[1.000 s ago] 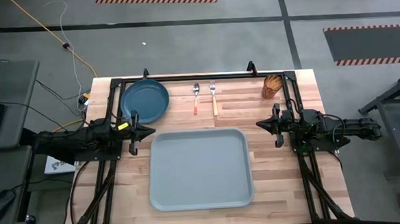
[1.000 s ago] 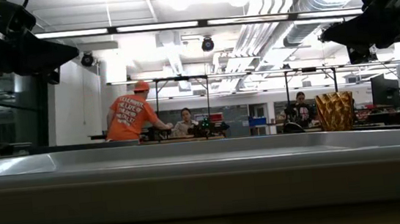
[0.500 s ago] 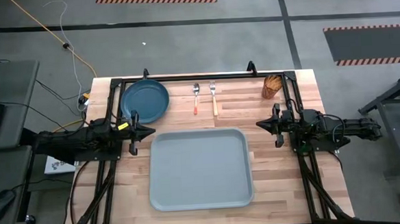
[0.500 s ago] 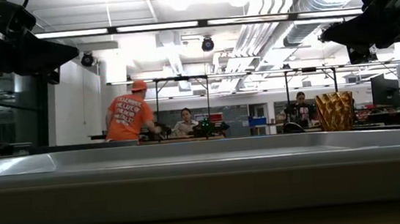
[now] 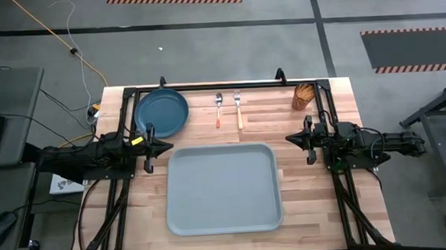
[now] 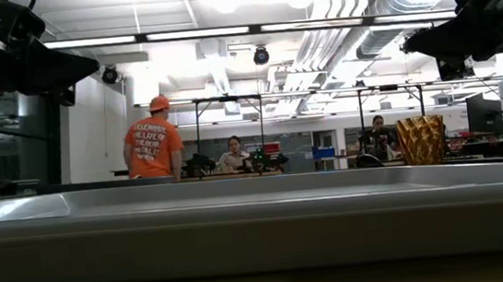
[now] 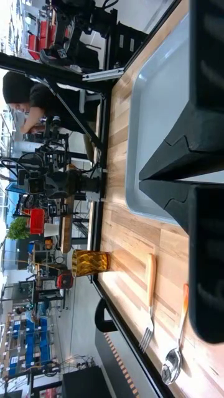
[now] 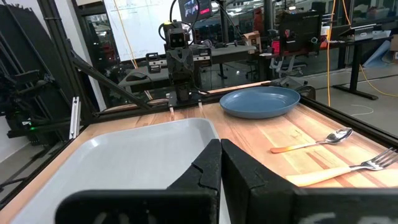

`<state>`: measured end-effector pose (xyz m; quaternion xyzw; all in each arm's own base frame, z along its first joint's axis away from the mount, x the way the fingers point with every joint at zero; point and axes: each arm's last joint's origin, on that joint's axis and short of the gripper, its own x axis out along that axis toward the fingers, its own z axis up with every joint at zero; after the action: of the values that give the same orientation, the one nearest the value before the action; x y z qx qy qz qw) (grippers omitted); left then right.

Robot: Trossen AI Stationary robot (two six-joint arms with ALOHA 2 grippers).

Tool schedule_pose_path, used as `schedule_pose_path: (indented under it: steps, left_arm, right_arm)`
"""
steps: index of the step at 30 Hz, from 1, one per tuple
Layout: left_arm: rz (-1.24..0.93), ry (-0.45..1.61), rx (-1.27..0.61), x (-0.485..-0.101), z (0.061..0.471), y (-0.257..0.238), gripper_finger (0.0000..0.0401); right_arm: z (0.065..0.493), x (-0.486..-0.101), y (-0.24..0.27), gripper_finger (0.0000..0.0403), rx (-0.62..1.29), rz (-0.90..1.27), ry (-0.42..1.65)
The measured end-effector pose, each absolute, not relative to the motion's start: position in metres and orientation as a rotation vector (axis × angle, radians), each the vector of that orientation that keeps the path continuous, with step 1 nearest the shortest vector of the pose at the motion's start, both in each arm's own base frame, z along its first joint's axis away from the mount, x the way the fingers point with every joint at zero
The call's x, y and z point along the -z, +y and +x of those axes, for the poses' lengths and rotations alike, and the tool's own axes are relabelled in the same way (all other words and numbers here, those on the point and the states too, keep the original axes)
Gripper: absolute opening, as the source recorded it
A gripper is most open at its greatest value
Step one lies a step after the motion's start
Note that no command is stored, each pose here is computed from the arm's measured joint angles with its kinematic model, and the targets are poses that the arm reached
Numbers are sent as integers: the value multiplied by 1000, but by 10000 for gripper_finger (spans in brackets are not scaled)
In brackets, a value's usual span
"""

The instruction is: Pick and place plate/cup/fork/spoon on tray

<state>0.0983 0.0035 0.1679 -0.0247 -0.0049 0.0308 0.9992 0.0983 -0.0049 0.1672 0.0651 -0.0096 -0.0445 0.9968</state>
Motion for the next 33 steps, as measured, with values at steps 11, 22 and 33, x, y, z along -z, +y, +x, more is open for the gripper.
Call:
schedule_pose_path:
  steps: [11, 22, 33]
  left_arm:
    - [-49, -10, -61, -168, 98, 3, 1]
    - [-49, -10, -62, -168, 98, 3, 1]
    - [-49, -10, -62, -168, 98, 3, 1]
  right_arm:
    - [98, -167, -5, 0, 89, 130, -19]
    - [98, -167, -5, 0, 89, 130, -19]
    - [75, -222, -17, 0, 241, 904, -821]
